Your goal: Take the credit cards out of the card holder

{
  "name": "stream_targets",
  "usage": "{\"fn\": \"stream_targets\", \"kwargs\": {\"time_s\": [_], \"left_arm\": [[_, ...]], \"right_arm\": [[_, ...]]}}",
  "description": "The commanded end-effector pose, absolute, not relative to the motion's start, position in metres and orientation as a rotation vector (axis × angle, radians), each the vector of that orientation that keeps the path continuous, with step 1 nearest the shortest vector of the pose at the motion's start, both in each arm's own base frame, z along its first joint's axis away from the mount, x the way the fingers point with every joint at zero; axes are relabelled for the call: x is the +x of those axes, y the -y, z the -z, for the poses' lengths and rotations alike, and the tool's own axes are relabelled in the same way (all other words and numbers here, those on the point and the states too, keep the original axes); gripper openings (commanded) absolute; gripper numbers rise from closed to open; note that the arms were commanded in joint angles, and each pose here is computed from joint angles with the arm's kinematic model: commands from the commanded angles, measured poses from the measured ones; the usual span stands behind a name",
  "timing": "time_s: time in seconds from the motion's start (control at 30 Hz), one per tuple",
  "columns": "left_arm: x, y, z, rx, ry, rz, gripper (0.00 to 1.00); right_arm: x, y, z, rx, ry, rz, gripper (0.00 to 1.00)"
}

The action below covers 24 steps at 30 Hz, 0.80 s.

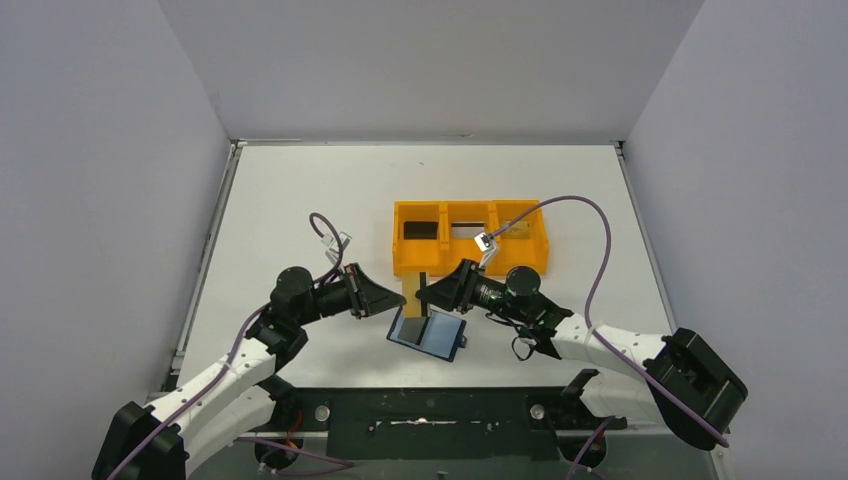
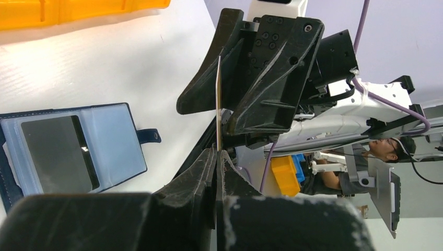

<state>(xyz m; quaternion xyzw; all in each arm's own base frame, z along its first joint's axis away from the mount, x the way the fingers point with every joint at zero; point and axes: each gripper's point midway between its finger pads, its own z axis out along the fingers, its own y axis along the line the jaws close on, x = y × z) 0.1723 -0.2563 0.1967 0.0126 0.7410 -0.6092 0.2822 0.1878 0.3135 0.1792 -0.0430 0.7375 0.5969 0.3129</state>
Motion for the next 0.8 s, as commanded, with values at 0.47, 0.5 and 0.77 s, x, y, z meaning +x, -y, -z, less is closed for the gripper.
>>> {"fn": "stream_targets", "kwargs": {"time_s": [0.47,0.5,0.77], "left_arm": [[0.17,0.255,-0.208,0.074,-1.911,1.652,0.0],[0.171,0.255,-0.209,0.072,-1.91,1.649,0.0],[0.184,0.247,-0.195,-0.011,-1.971,1.536,0.66]], "right_arm": [[0.185,-0.308,-0.218,-0.157,-1.77,-1.646,0.12],[0.186,-0.306,-0.217,-0.151,-1.769,-1.643,0.11],[0.184,-0.302,-0.222,-0.165,-1.745,-1.634,0.0]]}}
